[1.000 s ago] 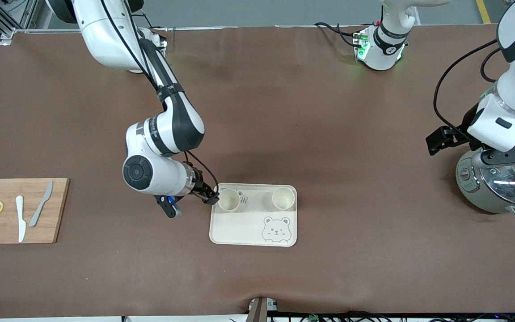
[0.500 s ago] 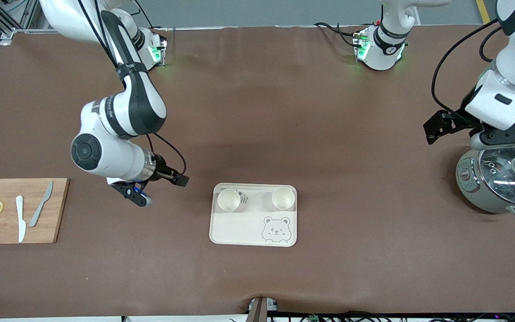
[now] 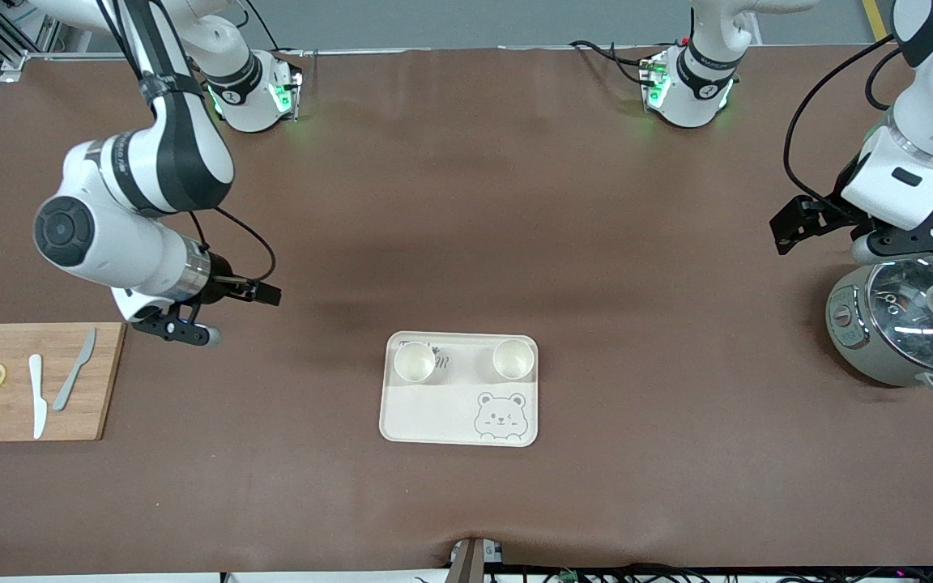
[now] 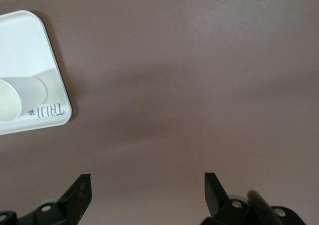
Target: Place white IKEA cup upright on tray with both arms
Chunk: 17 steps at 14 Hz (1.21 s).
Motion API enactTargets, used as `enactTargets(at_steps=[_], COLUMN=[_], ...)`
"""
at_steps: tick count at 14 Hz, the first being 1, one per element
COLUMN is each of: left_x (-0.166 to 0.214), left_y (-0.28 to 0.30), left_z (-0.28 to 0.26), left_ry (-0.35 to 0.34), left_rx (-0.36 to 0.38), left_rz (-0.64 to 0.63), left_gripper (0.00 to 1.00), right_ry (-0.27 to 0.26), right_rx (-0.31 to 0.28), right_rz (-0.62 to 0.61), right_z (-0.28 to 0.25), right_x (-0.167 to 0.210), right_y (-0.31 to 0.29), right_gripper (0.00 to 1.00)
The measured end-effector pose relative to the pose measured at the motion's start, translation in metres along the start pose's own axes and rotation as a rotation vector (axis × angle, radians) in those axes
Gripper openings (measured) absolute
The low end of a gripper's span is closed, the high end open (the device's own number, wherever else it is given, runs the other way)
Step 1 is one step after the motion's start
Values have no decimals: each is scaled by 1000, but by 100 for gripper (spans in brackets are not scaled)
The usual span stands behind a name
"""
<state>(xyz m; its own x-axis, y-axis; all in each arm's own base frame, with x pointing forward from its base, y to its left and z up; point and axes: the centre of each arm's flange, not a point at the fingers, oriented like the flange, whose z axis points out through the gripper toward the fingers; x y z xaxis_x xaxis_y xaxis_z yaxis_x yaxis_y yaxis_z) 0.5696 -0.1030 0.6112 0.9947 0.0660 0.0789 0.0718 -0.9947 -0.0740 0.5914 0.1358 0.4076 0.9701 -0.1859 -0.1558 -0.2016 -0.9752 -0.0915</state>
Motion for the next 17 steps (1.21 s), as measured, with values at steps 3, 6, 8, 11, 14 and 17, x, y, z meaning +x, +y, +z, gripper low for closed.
enactTargets(at_steps=[3,6,8,11,14,17], left_x=[0,3,5,8,6,2], left_y=[0,-8,-20,-33,-30,-29], left_z=[-4,-3,1,4,0,-8], left_ry=[16,22,16,12,16,30], left_rx=[-4,-5,-12,-14,-15,-17], left_rz=[7,38,44,35,40,43], left_gripper=[100,100,100,100,100,100], right_ry=[26,51,57,54,40,34], right_rx=[-58,-117,-113,-118,-111,-121], right_rz=[-104,-213,-262,-321,-369,-443], right_z=[-13,-29,-44,-65,-89,-124], right_x=[-5,-5,-6,-12,-20,-26], right_y=[25,62,94,127,155,175], right_gripper=[100,100,100,100,100,100])
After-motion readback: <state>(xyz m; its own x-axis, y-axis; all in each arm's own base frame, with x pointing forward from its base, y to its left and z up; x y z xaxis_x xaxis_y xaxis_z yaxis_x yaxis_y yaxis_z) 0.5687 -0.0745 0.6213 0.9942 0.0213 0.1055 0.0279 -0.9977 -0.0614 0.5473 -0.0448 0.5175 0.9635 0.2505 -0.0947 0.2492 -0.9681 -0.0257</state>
